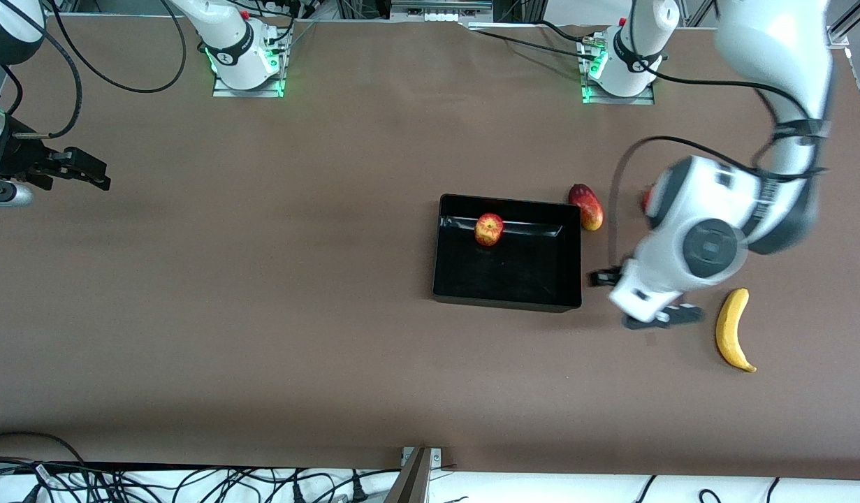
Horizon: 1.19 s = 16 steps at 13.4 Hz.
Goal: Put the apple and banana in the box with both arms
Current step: 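Move the left gripper back over the yellow banana, then grasp the yellow banana by its middle with the left gripper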
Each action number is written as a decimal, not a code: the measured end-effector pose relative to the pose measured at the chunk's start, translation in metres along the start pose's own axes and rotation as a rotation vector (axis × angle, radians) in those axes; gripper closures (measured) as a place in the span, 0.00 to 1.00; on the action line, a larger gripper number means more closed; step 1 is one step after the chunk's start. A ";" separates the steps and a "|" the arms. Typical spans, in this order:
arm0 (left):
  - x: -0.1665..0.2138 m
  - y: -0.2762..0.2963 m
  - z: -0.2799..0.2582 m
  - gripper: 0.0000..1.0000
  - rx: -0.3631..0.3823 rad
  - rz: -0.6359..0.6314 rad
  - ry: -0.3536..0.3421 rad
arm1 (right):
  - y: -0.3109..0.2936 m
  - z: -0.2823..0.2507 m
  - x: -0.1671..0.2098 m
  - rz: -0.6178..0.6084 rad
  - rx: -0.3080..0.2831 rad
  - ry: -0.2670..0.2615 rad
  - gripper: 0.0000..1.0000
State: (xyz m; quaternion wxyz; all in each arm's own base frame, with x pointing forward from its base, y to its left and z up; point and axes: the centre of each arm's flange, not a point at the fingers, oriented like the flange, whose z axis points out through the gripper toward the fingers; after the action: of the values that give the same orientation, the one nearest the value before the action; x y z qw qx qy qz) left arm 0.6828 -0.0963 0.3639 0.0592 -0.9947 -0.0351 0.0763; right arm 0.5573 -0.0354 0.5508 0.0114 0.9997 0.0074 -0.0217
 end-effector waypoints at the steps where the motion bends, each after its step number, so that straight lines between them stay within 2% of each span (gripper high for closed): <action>1: 0.012 -0.048 0.003 0.00 -0.005 0.051 0.016 | 0.000 0.000 0.000 0.000 0.000 0.000 0.00; 3: 0.027 -0.132 0.012 0.00 -0.026 0.147 0.063 | 0.000 0.000 0.000 -0.001 0.000 0.000 0.00; 6: 0.041 -0.197 0.044 0.00 -0.032 0.259 0.119 | -0.001 0.000 0.000 -0.002 0.000 0.000 0.00; 9: 0.058 -0.207 0.088 0.00 -0.017 0.328 0.185 | -0.001 0.000 0.000 -0.002 0.000 0.000 0.00; 12: 0.071 -0.206 0.127 0.00 -0.005 0.344 0.236 | -0.001 0.000 0.000 -0.002 0.000 0.000 0.00; 16: 0.074 -0.220 0.173 0.00 0.056 0.383 0.210 | -0.001 0.000 0.000 -0.003 0.000 0.000 0.00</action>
State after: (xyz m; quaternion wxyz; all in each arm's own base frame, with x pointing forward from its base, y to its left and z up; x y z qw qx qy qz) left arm 0.7155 0.1465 0.2106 0.0744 -0.9837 0.1627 -0.0169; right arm 0.5574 -0.0339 0.5508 0.0114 0.9997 0.0088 -0.0216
